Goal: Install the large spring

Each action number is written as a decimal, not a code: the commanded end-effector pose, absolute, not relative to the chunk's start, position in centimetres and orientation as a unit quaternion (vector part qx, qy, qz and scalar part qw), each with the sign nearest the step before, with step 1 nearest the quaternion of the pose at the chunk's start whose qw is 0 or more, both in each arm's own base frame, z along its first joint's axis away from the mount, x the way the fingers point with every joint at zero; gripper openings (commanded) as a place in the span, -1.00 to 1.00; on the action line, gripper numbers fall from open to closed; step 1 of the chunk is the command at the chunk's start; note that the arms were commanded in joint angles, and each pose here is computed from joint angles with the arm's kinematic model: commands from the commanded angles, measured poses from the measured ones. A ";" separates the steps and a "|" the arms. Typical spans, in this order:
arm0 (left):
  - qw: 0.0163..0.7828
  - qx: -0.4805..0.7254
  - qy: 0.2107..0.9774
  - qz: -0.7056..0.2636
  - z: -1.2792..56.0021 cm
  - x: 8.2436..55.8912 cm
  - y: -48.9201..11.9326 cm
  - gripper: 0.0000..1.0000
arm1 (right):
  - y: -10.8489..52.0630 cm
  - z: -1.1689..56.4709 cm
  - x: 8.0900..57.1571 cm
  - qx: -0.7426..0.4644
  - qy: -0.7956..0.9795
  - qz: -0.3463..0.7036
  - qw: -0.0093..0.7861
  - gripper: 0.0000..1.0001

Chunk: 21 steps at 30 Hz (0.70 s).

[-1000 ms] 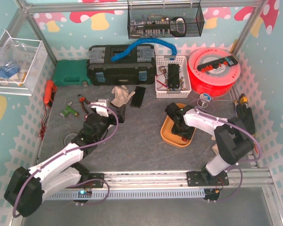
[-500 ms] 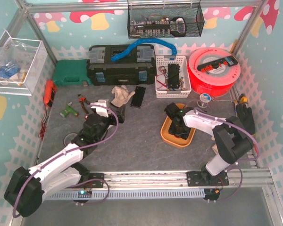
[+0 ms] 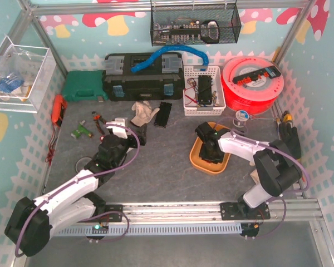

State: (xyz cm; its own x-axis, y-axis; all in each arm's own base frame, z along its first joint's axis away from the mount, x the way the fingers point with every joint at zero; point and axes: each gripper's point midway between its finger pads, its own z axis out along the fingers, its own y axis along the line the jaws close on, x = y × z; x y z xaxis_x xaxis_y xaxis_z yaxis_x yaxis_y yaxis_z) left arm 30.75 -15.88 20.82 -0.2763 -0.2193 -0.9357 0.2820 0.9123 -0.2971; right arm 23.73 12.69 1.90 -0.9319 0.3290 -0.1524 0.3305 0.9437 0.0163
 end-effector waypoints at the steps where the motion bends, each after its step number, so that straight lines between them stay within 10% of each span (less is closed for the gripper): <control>1: 0.606 0.020 0.768 -0.206 20.8 30.6 -15.8 0.98 | 12.3 2.6 24.6 0.134 0.985 -0.004 0.112 -0.50; 14: 0.594 0.002 0.756 -0.275 22.6 30.3 -17.1 0.95 | 14.7 15.5 30.2 -0.092 0.901 0.069 0.418 -0.76; 21: 0.549 0.032 0.737 -0.392 25.5 27.9 -20.1 0.50 | 21.0 22.5 28.7 -0.243 0.747 0.186 0.590 -0.78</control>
State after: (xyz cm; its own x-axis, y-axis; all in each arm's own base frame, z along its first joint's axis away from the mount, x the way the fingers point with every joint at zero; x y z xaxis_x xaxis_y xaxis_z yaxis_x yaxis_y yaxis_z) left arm 29.37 -17.95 22.06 -0.3523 -0.3416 -0.8713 0.3657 0.8068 -0.4641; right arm 29.04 16.67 17.01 -0.5215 -0.1103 -0.8461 -0.3420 0.9355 0.0888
